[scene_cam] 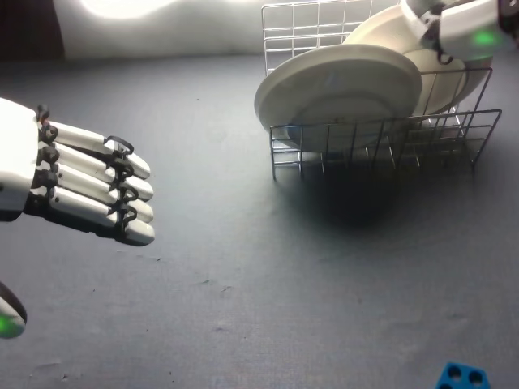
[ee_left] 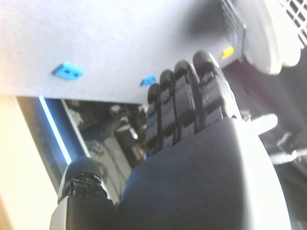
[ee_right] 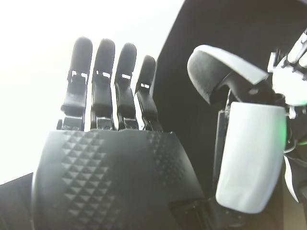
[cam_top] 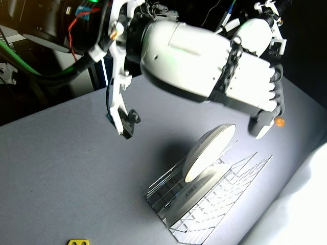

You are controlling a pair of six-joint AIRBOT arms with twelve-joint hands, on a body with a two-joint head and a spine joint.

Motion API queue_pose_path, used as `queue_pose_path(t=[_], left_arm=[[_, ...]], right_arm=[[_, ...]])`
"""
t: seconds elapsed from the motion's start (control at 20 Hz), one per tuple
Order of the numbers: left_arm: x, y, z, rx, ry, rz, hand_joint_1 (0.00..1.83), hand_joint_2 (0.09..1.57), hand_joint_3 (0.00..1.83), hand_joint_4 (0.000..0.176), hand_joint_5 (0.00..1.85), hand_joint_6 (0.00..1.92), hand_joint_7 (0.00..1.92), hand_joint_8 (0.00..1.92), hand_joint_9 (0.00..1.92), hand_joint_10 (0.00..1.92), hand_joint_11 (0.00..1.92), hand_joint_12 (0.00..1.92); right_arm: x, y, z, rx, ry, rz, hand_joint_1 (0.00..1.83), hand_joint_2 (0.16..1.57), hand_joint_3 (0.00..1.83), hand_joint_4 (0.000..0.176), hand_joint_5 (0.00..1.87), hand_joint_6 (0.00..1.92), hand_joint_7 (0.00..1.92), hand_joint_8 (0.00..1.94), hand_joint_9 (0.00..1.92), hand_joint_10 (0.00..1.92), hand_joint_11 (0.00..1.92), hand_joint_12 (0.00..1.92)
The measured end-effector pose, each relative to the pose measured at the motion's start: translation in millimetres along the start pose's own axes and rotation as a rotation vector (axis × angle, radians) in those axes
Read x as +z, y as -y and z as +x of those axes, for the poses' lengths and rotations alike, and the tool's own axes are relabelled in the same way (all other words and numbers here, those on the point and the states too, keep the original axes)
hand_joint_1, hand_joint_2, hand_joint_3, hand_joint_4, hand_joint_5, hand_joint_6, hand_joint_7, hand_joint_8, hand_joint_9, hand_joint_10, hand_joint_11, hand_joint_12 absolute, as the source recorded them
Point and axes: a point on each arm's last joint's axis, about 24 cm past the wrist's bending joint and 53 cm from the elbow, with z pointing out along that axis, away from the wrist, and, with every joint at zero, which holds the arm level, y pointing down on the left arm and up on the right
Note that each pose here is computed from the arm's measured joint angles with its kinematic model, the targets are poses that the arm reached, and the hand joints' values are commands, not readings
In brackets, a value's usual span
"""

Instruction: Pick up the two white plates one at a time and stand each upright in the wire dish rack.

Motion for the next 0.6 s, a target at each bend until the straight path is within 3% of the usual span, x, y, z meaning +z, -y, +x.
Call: queue_pose_path(t=[0.15, 0.25, 0.35, 0.45, 0.5, 0.6], left_arm=[[0.6, 2.5, -4.8, -0.013, 0.014, 0.008, 0.00, 1.07, 0.00, 0.000, 0.24, 0.00, 0.27, 0.00, 0.24, 0.00, 0.00, 0.39], [0.5, 2.3, -5.2, -0.014, 0.015, 0.007, 0.00, 1.07, 0.00, 0.000, 0.25, 0.00, 0.29, 0.00, 0.26, 0.00, 0.00, 0.44], [0.4, 2.8, -5.6, -0.022, 0.015, 0.009, 0.00, 1.07, 0.00, 0.000, 0.26, 0.00, 0.29, 0.00, 0.25, 0.00, 0.00, 0.44], [0.6, 2.6, -6.7, -0.027, 0.019, 0.008, 0.00, 1.08, 0.01, 0.000, 0.25, 0.00, 0.27, 0.00, 0.25, 0.00, 0.00, 0.41], [0.5, 2.4, -7.0, -0.027, 0.017, 0.006, 0.00, 1.10, 0.00, 0.000, 0.29, 0.01, 0.34, 0.01, 0.33, 0.00, 0.01, 0.55], [1.0, 3.5, -9.2, -0.019, 0.020, 0.009, 0.00, 1.15, 0.00, 0.000, 0.45, 0.01, 0.61, 0.01, 0.58, 0.03, 0.20, 0.66]], right_arm=[[-5.8, 8.7, -2.4, -0.034, 0.003, 0.014, 0.70, 1.02, 0.76, 0.000, 0.08, 1.10, 0.13, 1.12, 0.07, 1.21, 0.00, 1.43], [-9.9, 8.6, 0.4, -0.037, -0.010, 0.015, 0.62, 1.13, 0.47, 0.000, 0.02, 1.16, 0.08, 1.16, 0.06, 1.26, 0.00, 1.50], [-10.5, 5.5, 1.4, -0.048, -0.012, 0.005, 0.67, 1.21, 0.21, 0.000, 0.05, 1.12, 0.11, 1.18, 0.08, 1.26, 0.00, 1.56], [-10.4, 5.1, 2.9, -0.048, -0.018, 0.004, 0.63, 1.26, 0.11, 0.000, 0.04, 1.16, 0.12, 1.21, 0.08, 1.32, 0.00, 1.67], [-10.4, 5.4, 2.7, -0.048, -0.017, 0.005, 0.67, 1.25, 0.09, 0.000, 0.07, 1.22, 0.15, 1.27, 0.09, 1.40, 0.00, 1.82], [-10.3, 4.2, 2.4, -0.061, -0.016, -0.001, 0.73, 1.26, 0.06, 0.000, 0.08, 1.48, 0.10, 1.61, 0.07, 1.74, 0.08, 1.92]])
